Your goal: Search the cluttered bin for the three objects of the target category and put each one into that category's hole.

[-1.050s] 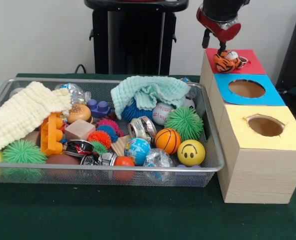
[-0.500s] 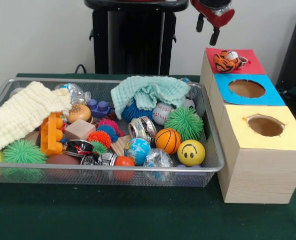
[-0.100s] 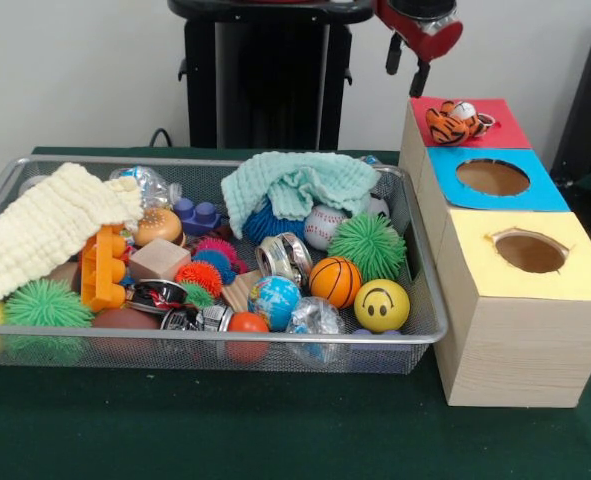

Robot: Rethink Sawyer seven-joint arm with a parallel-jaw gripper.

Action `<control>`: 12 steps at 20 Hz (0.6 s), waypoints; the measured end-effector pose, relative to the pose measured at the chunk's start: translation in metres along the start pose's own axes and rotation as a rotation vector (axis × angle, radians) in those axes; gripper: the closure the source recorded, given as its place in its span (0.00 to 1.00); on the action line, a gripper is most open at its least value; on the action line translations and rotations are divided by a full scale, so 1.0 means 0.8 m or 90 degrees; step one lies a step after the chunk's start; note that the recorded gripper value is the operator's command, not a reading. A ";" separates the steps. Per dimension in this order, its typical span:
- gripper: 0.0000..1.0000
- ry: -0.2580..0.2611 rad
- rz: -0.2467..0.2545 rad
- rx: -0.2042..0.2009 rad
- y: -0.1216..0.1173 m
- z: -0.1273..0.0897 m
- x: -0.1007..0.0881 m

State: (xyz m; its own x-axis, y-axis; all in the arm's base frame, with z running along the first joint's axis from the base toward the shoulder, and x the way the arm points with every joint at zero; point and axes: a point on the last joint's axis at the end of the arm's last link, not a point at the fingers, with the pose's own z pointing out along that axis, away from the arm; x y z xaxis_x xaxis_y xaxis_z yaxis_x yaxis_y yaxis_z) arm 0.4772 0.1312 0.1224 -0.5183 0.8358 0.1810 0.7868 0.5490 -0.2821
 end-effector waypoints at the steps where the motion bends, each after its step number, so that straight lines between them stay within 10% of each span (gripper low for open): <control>1: 1.00 -0.003 -0.001 -0.001 0.001 0.000 -0.001; 12: 1.00 -0.130 -0.025 -0.068 0.039 -0.018 -0.046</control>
State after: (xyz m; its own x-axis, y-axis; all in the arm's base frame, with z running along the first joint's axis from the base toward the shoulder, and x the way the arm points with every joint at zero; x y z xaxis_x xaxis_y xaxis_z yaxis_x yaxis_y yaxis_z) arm 0.5259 0.1176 0.1203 -0.5976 0.8018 -0.0076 0.7902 0.5873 -0.1752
